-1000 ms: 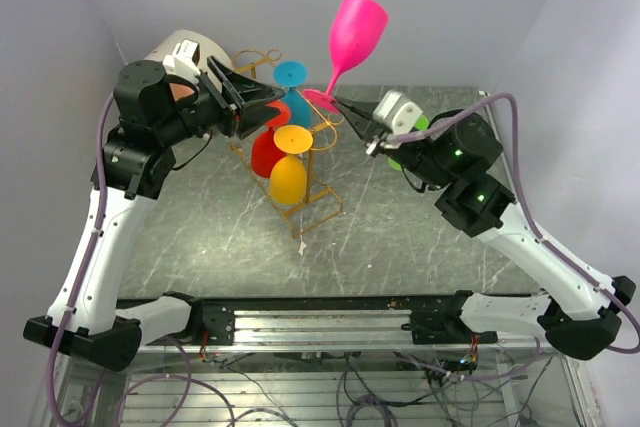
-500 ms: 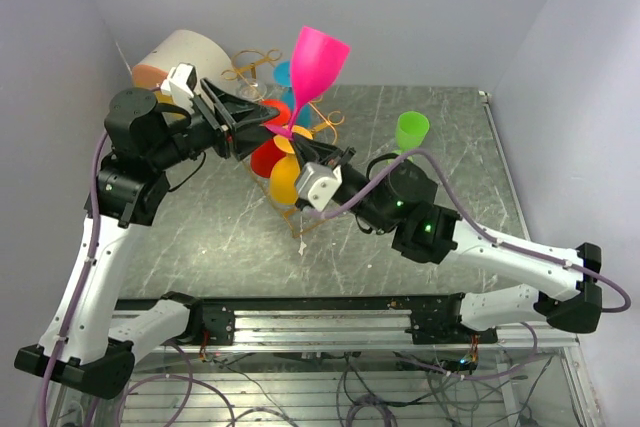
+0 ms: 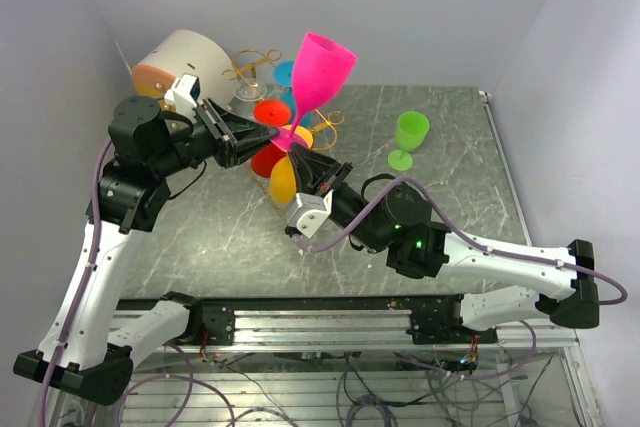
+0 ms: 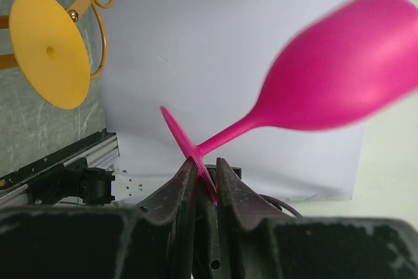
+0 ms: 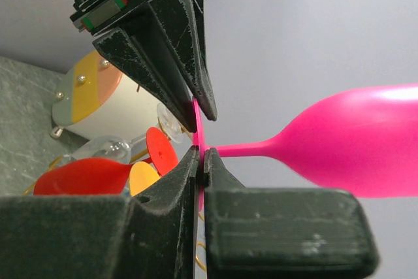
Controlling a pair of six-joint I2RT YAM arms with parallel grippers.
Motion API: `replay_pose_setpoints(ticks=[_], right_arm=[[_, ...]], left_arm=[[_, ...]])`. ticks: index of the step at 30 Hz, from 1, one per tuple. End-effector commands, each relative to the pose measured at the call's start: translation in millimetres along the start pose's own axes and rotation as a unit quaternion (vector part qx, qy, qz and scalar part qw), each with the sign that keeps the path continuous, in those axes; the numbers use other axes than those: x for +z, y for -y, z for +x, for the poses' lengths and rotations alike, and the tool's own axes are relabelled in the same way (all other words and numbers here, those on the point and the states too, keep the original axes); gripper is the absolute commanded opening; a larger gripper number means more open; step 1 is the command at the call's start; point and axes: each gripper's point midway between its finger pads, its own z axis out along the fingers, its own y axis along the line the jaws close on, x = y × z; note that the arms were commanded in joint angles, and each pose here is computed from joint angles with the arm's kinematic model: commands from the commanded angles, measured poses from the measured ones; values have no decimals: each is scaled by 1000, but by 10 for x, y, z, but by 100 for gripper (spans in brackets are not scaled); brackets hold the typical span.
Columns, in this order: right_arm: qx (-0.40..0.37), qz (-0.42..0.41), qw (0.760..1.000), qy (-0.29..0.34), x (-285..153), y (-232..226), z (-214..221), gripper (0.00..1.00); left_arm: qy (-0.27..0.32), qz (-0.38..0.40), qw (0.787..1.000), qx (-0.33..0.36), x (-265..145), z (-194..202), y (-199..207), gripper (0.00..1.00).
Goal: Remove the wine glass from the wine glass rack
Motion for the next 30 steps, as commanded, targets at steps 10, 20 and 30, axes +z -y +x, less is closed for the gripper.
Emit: replay_pose_setpoints(ticks=[10, 20, 30], right_arm=[[62, 2, 998, -24, -251, 8, 23, 19], [274, -56, 954, -106, -867, -61, 155, 33], [366, -58, 878, -304, -959, -292, 410, 23]], left_arm=[[-25, 46, 998, 26, -44, 124, 50, 7], [27, 80, 992, 95, -235, 149, 17, 7], [118, 39, 972, 197, -602, 148, -318, 7]])
